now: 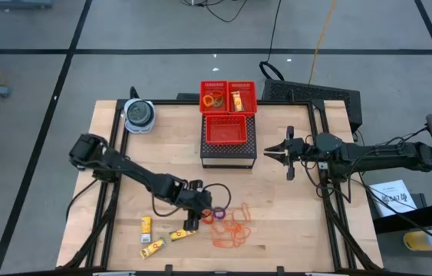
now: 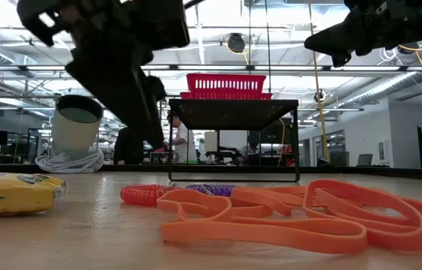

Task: Pick & Place Office Desk Supplies
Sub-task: Put the orange spring keychain in the top left red bin on the shelf

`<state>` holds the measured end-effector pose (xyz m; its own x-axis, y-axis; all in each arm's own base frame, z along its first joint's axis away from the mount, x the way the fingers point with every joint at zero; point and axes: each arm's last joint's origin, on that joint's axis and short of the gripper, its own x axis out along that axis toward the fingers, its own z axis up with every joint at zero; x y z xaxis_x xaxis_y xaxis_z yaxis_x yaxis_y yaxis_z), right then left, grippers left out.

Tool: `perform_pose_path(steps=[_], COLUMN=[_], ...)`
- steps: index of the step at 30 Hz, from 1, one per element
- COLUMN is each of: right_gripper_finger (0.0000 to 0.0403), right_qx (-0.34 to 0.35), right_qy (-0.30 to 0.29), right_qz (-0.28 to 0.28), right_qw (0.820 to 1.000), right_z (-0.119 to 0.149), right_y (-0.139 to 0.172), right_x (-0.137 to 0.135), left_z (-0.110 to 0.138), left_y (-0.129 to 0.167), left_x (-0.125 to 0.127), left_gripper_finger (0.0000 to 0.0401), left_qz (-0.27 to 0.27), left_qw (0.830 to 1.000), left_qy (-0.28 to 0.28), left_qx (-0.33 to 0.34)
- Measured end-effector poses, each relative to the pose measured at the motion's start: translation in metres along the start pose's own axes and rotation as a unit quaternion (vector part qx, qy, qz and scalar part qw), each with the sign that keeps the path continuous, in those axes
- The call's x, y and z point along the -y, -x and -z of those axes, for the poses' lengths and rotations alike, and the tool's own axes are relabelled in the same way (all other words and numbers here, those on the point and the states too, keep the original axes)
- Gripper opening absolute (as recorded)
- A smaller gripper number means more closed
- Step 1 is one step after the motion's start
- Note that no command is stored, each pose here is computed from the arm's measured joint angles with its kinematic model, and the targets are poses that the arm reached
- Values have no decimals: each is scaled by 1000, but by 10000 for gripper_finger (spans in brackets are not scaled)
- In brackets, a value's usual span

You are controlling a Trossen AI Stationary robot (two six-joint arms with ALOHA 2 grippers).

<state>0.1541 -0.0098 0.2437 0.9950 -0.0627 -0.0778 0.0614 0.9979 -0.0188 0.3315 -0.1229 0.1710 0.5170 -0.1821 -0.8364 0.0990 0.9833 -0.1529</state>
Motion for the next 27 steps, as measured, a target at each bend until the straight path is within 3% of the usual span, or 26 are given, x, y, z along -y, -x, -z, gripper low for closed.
perform_pose_path(steps=[13,27], right_gripper_finger=[50,50], right_qx=[0,0], right_qy=[0,1], right_qz=[0,0], right_qw=[1000,1000], right_z=[0,0], right_y=[0,0], right_x=[0,0], left_z=[15,24], left_y=[-39,-46], left_x=[-5,0], left_gripper_finger=[173,167], left_qz=[-18,-84], left_qw=[999,995], left_qy=[17,-2], left_qx=[-47,-55])
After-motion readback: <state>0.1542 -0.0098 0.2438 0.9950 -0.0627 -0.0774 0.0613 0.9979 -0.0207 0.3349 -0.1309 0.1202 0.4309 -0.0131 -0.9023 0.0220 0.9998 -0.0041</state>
